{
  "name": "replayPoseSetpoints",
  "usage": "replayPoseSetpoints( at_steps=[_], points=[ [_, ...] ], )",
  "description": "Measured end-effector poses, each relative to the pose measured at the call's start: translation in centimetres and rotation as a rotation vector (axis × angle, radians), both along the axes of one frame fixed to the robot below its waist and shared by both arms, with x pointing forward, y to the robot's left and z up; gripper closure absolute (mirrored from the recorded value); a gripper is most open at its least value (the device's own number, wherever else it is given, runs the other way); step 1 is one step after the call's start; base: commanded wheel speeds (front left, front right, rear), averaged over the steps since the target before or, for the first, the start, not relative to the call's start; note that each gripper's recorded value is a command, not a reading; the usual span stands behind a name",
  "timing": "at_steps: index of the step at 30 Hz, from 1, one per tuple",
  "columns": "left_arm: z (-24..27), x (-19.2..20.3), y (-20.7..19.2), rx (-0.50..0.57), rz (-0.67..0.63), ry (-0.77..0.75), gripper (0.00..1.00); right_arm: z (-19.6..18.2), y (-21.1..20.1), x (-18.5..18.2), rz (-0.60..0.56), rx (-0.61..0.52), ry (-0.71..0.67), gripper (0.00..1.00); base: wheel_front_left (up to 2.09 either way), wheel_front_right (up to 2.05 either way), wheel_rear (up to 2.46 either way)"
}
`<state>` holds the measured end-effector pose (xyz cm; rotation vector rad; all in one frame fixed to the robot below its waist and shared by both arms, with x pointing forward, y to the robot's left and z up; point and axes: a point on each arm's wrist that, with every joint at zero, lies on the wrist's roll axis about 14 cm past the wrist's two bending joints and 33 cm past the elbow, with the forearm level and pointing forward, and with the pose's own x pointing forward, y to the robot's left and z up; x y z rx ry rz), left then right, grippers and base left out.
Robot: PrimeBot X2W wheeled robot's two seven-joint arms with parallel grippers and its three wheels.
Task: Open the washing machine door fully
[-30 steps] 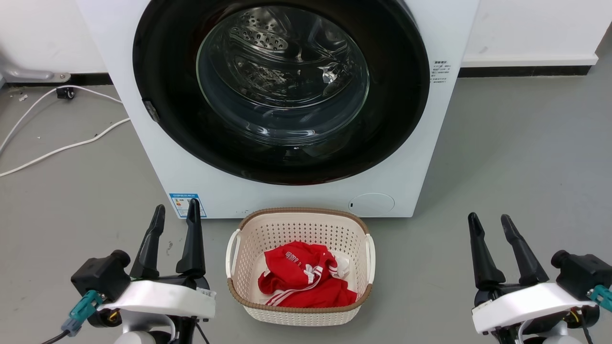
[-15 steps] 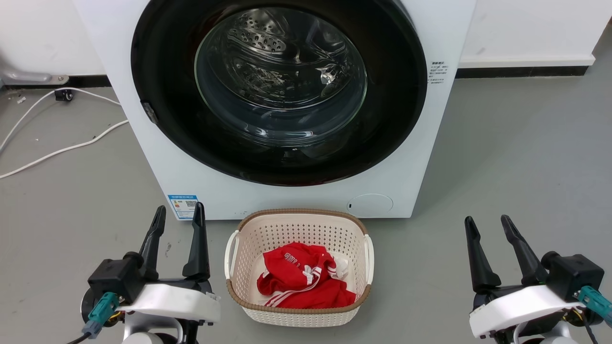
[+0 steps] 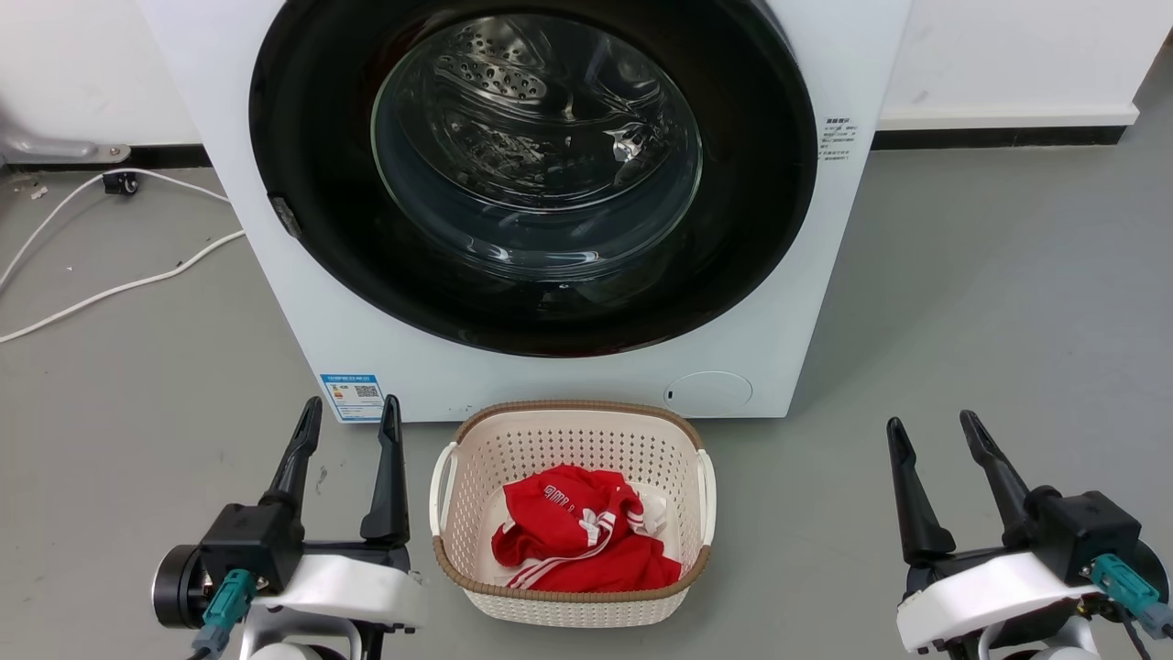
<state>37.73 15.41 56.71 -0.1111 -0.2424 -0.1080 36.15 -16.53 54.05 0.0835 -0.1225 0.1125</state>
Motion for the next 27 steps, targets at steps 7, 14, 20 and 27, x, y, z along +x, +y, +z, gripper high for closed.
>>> replayPoseSetpoints(
  at_steps=[7, 14, 20, 27],
  points=[
    [-0.23, -0.33, 0.05, 0.034, 0.012, -0.004, 0.0, 0.16, 0.22, -0.06, 0.005, -0.036, -0.014, 0.0, 0.0, 0.0, 0.0],
    [-0.15, -0.52, -0.05, 0.065, 0.019, -0.015, 0.0, 0.1, 0.44, -0.08, 0.01, -0.055, -0.018, 0.0, 0.0, 0.0, 0.0],
    [0.21, -0.58, -0.27, 0.102, 0.018, -0.036, 0.0, 0.03, 0.57, -0.15, 0.013, -0.079, -0.021, 0.0, 0.0, 0.0, 0.0],
    [0.3, -0.56, -0.31, 0.106, 0.018, -0.041, 0.0, -0.38, 0.55, -0.2, 0.013, -0.076, -0.009, 0.0, 0.0, 0.0, 0.0]
  ],
)
